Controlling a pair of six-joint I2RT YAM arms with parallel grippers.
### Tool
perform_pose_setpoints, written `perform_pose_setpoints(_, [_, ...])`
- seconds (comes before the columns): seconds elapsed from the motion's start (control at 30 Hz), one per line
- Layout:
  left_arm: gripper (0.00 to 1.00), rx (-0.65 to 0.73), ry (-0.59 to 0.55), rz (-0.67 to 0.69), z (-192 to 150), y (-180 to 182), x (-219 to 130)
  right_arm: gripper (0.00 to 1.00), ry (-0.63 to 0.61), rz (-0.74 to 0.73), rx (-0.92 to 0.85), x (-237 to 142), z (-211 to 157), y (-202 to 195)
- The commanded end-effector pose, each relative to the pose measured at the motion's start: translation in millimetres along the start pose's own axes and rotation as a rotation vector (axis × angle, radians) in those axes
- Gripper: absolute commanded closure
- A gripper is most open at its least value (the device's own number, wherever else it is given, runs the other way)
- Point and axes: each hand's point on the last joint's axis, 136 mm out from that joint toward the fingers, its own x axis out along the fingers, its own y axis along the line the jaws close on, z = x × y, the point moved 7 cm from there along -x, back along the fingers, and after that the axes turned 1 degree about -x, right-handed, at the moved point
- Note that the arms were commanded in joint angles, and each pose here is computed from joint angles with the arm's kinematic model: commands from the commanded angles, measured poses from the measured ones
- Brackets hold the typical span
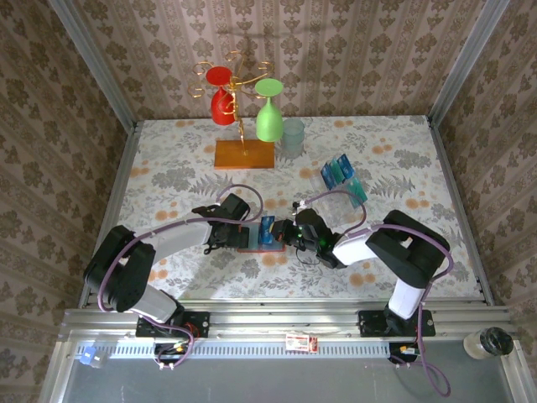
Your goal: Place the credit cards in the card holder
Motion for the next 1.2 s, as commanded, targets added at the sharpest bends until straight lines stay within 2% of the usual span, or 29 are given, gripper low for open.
perform_pose_setpoints(0.0, [0.00,0.009,0.038,0.047,-12.0,6.9,3.8,1.00,-0.015,0.029,0.007,6.7,1.1,6.2])
perform_pose_setpoints(0.57, [0.00,0.007,0.041,0.048,-12.9,7.2,3.8,1.00,-0.009,0.048,0.022,7.1,-2.3,6.4])
perform_pose_setpoints(0.93, [0.00,0.005,-0.053,-0.025,13.0,-0.6,-28.9,1.00,-0.046,0.037,-0.007,-6.0,7.9,14.4])
perform_pose_setpoints(1.17, [0.00,0.039,-0.041,-0.032,14.9,-6.4,-19.3,1.00,-0.044,0.042,-0.006,-3.5,8.7,15.5])
